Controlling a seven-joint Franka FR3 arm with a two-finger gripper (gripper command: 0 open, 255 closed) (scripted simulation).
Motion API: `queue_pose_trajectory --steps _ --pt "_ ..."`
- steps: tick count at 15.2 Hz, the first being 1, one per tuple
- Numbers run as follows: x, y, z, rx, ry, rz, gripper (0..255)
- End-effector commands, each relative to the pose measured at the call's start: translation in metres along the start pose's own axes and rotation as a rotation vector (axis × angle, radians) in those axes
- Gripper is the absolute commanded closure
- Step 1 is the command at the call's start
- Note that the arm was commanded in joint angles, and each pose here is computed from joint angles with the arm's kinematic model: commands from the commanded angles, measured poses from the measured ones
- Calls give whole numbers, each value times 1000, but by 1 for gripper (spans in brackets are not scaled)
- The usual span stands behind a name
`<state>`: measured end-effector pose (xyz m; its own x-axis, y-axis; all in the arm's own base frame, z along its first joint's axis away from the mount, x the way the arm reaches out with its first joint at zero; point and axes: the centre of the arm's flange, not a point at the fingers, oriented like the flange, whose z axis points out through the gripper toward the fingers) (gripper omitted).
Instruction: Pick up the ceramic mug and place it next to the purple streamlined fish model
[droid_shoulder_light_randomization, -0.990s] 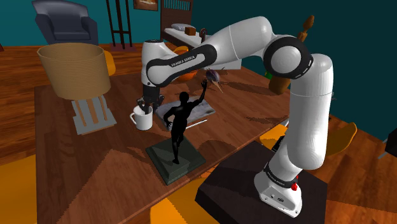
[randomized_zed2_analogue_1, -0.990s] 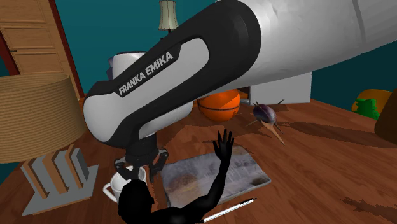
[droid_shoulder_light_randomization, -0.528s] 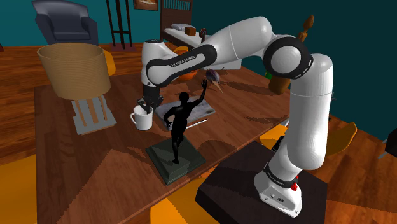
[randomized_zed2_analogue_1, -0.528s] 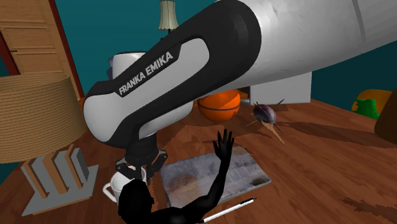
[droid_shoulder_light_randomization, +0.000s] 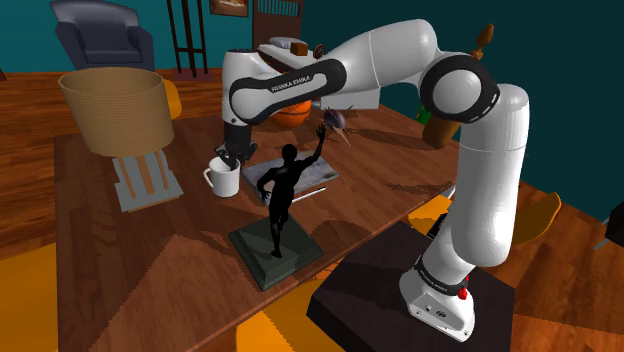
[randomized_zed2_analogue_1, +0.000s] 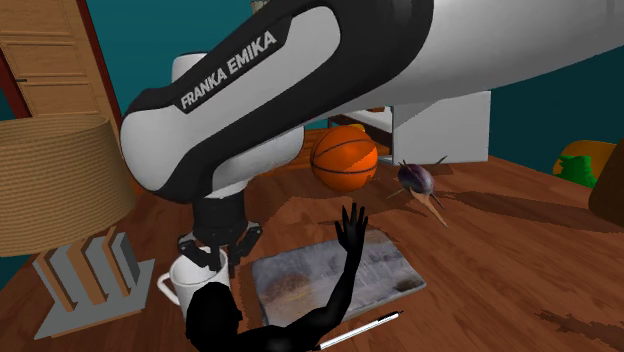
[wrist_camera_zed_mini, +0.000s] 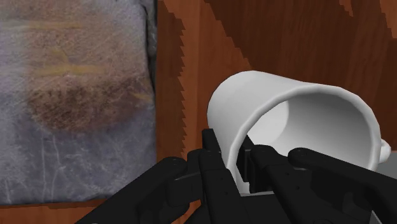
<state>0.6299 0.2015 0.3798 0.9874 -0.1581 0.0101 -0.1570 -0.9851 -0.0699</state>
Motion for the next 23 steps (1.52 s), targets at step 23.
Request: queue_pose_trajectory --steps 23 --pt "1 -10 -127 0 0 0 255"
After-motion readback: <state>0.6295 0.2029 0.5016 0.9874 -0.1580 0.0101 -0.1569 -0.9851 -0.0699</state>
